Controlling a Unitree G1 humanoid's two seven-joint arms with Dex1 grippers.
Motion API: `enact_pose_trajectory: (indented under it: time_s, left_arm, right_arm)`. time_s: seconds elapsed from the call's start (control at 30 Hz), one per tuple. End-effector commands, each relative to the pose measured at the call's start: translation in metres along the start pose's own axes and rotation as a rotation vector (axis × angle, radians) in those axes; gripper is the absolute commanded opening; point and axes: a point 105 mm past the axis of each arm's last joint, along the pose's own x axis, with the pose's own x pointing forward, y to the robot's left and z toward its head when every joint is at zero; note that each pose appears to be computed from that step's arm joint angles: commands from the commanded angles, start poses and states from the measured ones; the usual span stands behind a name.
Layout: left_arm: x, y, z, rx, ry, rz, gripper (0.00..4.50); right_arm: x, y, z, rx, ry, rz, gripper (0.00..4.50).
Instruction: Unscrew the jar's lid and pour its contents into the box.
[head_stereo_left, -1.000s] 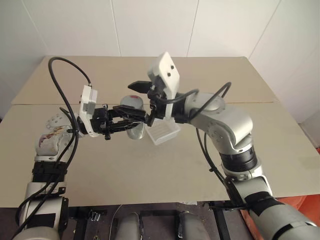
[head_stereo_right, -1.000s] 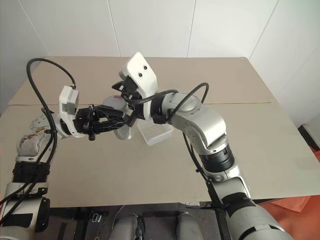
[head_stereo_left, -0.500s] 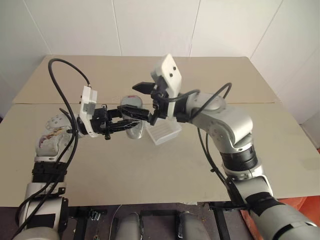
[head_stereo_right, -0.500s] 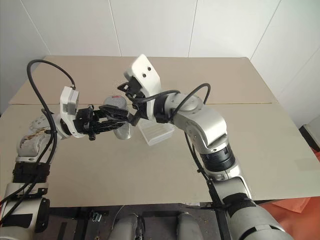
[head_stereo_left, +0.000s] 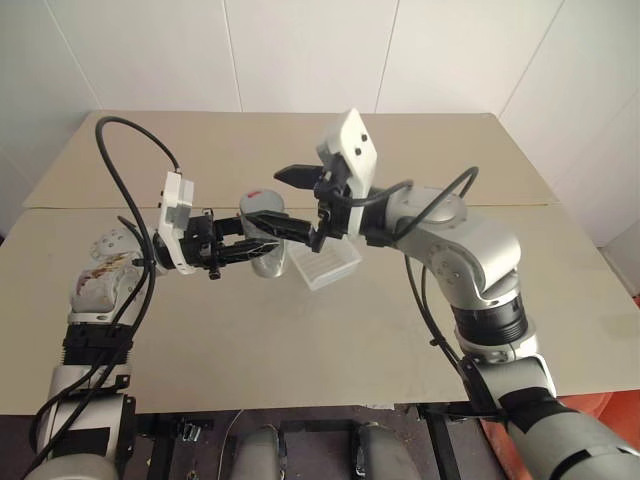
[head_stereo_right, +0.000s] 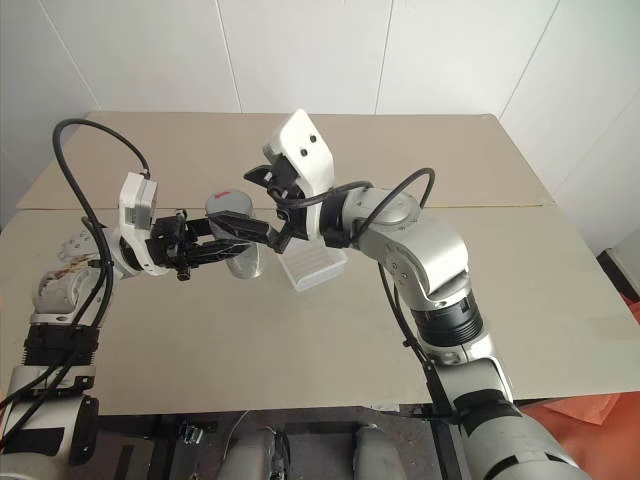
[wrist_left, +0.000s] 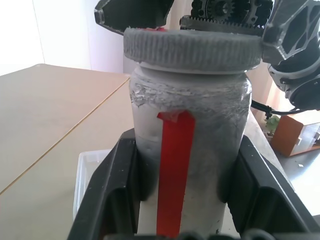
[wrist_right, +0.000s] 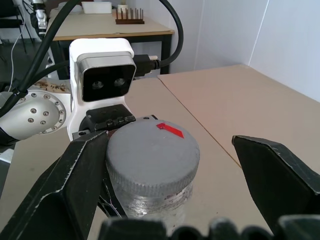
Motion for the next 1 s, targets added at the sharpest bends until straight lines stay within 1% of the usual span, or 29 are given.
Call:
enact_pose_trajectory:
  time_s: [0.03, 0.33, 0.47, 0.73, 1.0]
  left_arm:
    - [-0.005, -0.003, 0.015, 0.062, -0.015, -0.01, 1.89]
    - [-0.005, -0.003, 0.015, 0.065, -0.01, -0.01, 1.89]
    - [-0.006, -0.003, 0.014, 0.064, -0.007, -0.01, 1.89]
    - [-0.004, -0.004, 0.014, 0.065, -0.01, -0.017, 1.89]
    - [-0.004, -0.004, 0.014, 0.069, -0.005, -0.017, 1.89]
  right_arm:
    - [-0.011, -0.008, 0.011, -0.034, -0.048, -0.035, 4.5]
    - [-0.013, -0.001, 0.011, -0.028, -0.055, 0.028, 4.5]
    - [-0.016, 0.005, 0.017, -0.041, -0.084, 0.063, 4.5]
    - [-0.006, 0.014, 0.023, -0.038, -0.113, 0.102, 4.5]
    - [0.008, 0.013, 0.018, -0.016, -0.081, 0.098, 4.5]
